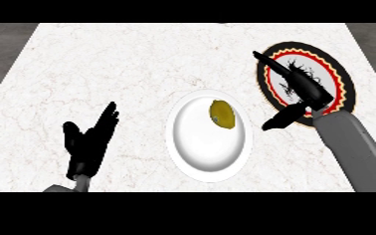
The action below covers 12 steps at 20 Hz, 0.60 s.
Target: Pick the lemon from the plate and place it in the plate
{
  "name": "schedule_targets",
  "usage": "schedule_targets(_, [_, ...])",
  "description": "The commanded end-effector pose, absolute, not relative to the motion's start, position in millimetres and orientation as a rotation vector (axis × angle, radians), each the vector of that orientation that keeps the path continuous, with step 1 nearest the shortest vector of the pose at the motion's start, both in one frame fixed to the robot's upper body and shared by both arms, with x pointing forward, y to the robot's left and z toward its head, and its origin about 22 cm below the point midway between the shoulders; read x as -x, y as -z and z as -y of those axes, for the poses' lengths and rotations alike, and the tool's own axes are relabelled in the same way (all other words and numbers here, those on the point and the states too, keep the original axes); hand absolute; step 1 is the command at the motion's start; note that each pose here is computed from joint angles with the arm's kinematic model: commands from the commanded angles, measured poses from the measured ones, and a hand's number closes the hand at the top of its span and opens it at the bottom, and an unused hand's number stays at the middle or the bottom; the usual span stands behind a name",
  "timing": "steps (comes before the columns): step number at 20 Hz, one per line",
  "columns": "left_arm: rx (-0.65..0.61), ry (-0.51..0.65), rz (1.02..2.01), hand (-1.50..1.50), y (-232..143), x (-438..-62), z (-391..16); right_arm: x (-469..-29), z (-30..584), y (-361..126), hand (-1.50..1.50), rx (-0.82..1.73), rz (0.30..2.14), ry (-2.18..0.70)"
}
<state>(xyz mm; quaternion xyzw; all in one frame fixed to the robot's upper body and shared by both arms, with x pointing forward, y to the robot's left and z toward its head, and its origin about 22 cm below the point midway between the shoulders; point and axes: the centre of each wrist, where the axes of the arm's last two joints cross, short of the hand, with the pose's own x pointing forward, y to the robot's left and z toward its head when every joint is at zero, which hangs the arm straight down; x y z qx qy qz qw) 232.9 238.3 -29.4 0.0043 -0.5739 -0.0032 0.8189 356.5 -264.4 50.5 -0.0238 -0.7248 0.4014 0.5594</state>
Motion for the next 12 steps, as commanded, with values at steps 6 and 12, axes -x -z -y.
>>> schedule_targets(6, [-0.004, -0.009, 1.179, 0.0, 29, -227, -240, -338, 226, -44, -1.5, 0.033, 1.601, -1.015])
schedule_targets(12, [-0.016, 0.005, 1.188, 0.0, 50, -228, -230, -313, 213, -33, -1.5, 0.015, 1.61, -1.018])
